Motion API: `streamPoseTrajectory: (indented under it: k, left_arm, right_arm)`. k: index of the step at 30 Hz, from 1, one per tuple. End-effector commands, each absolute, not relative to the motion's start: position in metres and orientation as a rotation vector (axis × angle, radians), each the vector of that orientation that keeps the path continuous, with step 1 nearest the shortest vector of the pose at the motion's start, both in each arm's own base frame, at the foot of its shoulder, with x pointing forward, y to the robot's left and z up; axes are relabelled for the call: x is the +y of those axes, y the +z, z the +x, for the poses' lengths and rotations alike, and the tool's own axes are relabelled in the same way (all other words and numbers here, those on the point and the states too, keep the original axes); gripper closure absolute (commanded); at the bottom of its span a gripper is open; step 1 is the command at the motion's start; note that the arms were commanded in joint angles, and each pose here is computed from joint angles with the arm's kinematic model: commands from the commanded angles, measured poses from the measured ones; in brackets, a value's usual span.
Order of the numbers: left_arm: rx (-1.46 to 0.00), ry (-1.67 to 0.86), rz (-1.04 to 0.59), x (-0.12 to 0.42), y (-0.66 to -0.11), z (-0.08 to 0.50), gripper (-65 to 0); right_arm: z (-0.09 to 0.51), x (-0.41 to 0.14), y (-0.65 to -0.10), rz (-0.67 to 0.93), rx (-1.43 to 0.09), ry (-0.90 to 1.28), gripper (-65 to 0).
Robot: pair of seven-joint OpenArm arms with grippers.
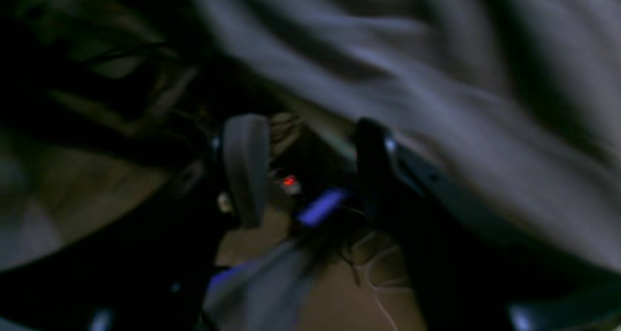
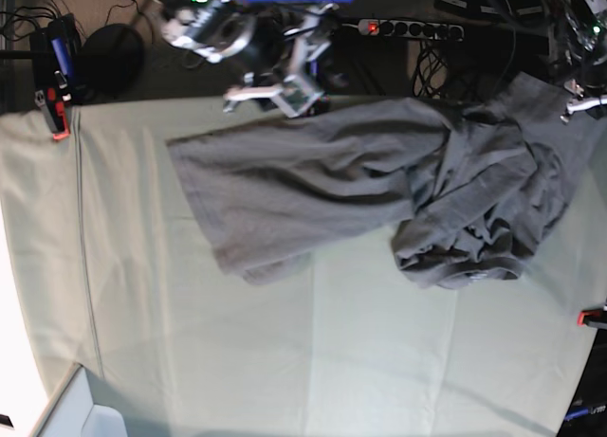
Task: Layout the t-shirt on the table in an organized manner, then fold the t-shirt properly
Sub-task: 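Grasp the shirt with the right gripper and drag it across the table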
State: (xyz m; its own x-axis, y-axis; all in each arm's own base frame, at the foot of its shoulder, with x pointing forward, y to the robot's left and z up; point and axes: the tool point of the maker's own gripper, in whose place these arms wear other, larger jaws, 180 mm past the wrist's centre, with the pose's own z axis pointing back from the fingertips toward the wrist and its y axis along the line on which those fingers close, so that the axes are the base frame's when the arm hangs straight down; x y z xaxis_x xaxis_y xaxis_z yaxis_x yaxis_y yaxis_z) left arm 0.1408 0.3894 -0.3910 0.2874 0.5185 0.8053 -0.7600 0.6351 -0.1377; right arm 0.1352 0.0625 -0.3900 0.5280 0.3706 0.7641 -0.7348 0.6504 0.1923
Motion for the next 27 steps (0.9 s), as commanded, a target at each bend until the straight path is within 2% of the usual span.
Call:
streamPoseTrajectory:
  k: [1, 4, 10, 17, 27]
  left_arm:
    - [-0.98, 0.859, 0.317, 0.396, -0.381, 0.142, -0.1]
    - [-0.976, 0.857, 0.32, 0.396, -0.381, 0.141, -0.1]
    - [-0.972, 0.858, 0.32, 0.395, -0.383, 0.14, -0.1]
    - [-0.969, 0.856, 0.323, 0.396, -0.383, 0.138, -0.1]
    - [-0.97, 0.855, 0.324, 0.396, -0.383, 0.139, -0.1]
  right_arm:
    - [0.138, 0.073, -0.384, 0.579, -0.78, 0.719, -32.3]
    - [0.134, 0.094, -0.396, 0.609, -0.748, 0.755, -32.7]
    - [0.153, 0.109, -0.418, 0.527, -0.732, 0.719, -32.9]
    - [0.176, 0.103, -0.442, 0.41, -0.72, 0.698, -32.9]
    - [0.185, 0.099, -0.448, 0.384, -0.717, 0.703, -32.7]
